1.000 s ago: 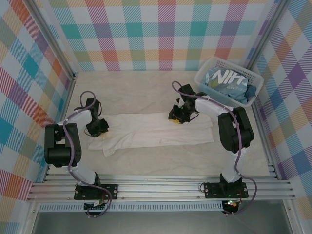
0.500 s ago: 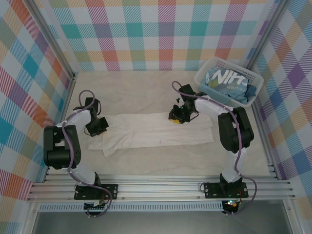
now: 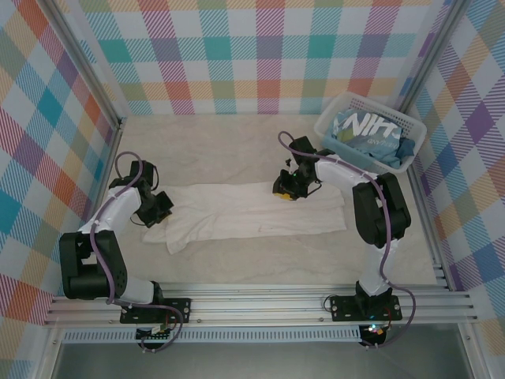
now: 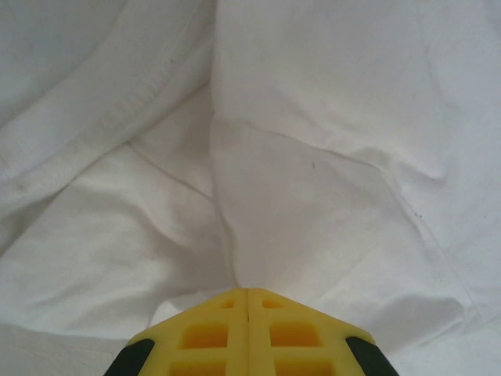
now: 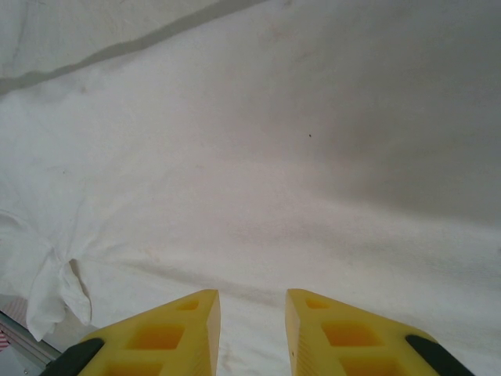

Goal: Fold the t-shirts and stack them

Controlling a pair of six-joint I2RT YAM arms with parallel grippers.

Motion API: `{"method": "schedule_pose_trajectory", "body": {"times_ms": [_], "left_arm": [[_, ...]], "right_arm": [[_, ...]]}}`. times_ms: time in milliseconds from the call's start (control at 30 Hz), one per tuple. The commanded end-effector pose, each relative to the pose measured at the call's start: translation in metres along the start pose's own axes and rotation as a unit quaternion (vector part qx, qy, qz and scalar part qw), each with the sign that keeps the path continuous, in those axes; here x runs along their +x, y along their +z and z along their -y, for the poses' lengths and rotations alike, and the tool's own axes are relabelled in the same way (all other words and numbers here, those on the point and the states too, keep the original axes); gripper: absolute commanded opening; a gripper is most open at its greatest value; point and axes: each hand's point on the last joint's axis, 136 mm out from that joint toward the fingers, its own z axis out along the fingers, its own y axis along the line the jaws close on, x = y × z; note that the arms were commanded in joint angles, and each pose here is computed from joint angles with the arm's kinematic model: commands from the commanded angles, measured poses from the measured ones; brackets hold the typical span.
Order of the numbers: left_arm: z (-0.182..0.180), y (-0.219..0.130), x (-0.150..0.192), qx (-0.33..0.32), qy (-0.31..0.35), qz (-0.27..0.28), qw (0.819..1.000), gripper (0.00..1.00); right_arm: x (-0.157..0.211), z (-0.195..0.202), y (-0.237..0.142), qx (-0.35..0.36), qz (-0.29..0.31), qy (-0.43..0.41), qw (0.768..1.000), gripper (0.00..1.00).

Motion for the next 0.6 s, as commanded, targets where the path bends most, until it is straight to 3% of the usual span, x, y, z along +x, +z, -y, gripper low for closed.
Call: {"method": "schedule_pose_trajectory", "body": {"times_ms": [0,567], "left_arm": [[-0.005,-0.006,0.013,-0.015,-0.027,-0.026,0.999,0.00],[0.015,-0.011,-0.046,-0.009,-0.067,-0.039,0.997,0.00]], "right_arm": [[0.000,-0.004,0.006,-0.004,-0.008,-0.003,1.000,0.28],[0.002,-0.004,0.003,-0.004,-0.006,-0.003,1.000,0.28]]}}
